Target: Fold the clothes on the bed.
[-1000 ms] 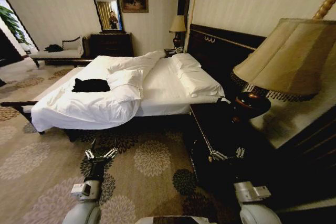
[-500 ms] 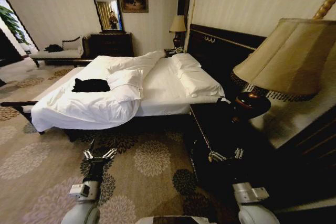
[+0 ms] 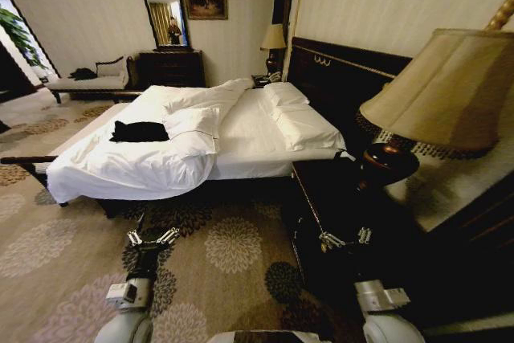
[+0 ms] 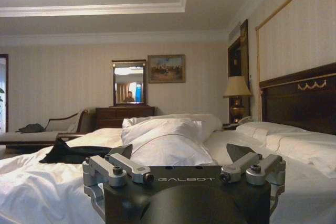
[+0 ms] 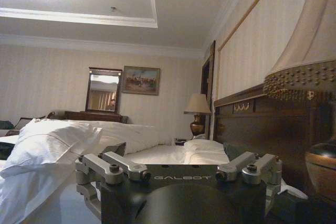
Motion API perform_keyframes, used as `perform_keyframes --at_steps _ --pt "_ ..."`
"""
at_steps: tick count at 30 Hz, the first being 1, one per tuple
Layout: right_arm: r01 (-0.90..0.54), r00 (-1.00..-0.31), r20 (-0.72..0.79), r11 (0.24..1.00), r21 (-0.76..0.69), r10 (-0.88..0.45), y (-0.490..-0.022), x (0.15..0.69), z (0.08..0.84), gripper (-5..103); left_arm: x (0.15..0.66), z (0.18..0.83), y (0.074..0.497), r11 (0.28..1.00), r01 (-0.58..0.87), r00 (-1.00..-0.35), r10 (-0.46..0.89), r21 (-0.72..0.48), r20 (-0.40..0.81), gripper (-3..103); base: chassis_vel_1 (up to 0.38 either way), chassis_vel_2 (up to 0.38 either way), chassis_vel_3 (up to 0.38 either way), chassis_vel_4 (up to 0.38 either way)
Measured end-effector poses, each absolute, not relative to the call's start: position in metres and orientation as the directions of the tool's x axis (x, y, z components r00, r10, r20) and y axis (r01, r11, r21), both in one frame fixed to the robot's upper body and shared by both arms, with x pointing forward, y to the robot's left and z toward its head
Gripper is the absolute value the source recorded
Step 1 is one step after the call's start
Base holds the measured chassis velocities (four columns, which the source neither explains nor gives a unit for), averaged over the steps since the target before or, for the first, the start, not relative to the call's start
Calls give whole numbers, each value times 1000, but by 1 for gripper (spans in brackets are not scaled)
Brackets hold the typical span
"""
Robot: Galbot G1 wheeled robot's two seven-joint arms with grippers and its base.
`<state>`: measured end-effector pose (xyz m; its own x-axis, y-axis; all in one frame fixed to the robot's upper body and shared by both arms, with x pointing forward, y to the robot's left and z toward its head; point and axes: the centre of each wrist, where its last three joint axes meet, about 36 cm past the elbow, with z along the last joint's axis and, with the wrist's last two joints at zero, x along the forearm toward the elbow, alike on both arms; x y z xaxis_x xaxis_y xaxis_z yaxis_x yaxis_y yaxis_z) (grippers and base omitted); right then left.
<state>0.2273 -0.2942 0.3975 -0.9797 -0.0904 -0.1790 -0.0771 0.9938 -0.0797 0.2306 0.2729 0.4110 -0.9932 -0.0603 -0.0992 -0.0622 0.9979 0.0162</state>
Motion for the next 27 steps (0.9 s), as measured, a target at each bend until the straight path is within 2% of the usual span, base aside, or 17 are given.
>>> perform_keyframes --at_steps 18,27 --pt "-62 -981 -179 995 -76 -75 -298 232 390 100 232 407 272 998 -61 -993 -60 12 -101 100 -133 122 127 -123" --pt "-63 -983 -170 997 -52 -71 -300 233 389 100 233 406 272 999 -1 -995 -5 -34 -101 100 -118 123 112 -130"
